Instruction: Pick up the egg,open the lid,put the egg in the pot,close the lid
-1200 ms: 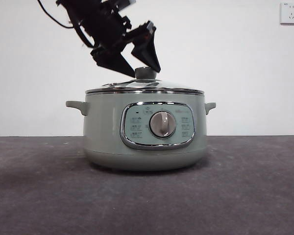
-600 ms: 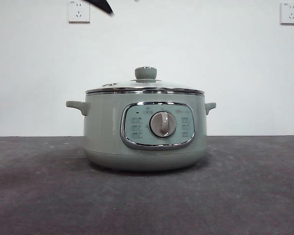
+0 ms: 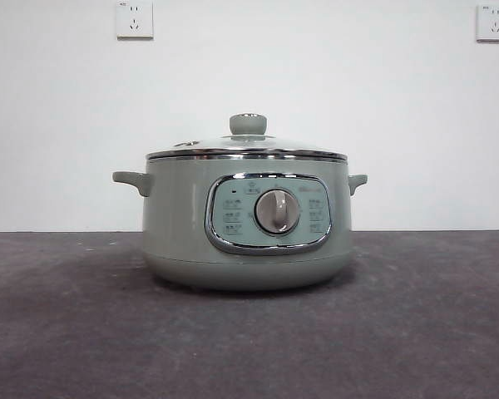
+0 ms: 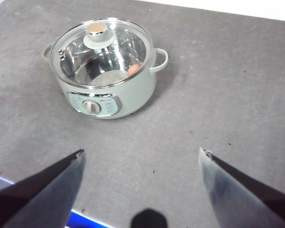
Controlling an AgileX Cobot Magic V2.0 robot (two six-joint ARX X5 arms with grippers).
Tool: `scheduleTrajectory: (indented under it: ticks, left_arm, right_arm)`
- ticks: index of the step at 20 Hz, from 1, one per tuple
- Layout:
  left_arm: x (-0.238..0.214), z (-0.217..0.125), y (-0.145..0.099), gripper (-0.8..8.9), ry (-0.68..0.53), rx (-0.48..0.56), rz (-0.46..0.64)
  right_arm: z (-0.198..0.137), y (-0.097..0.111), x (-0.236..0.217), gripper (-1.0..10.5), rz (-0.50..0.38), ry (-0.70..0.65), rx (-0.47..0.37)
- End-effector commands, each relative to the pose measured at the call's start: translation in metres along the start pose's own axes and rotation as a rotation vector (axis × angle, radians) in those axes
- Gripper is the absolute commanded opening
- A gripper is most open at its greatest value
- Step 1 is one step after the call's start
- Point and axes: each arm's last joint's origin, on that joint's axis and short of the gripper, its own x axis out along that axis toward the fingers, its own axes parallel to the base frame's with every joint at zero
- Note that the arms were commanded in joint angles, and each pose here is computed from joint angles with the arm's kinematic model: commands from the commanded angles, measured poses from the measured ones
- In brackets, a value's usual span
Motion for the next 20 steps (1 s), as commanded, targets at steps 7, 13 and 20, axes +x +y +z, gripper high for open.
scheduleTrajectory:
  ticks: [7,13,20]
  left_arm:
    - [-0.0024,-0.0009,-0.0017,-0.06,-0.010,-0.007,-0.009]
    - [-0.0031,-0.0011,-0.0018,-0.05,-0.011,-0.009,-0.007]
    - [-0.0031,-0.0011,-0.0018,-0.04,-0.011,-0.008,-0.005]
  right_arm:
    - [-0.0034,0.0003,0.0008,-0.1,0.016,0.029,-0.008]
    - [-0.0033,-0.0003,0.0008,0.0,-0.002,0.027,-0.002]
    - [-0.0033,-0.0003,0.0008,0.0,-0.003,0.027,-0.003]
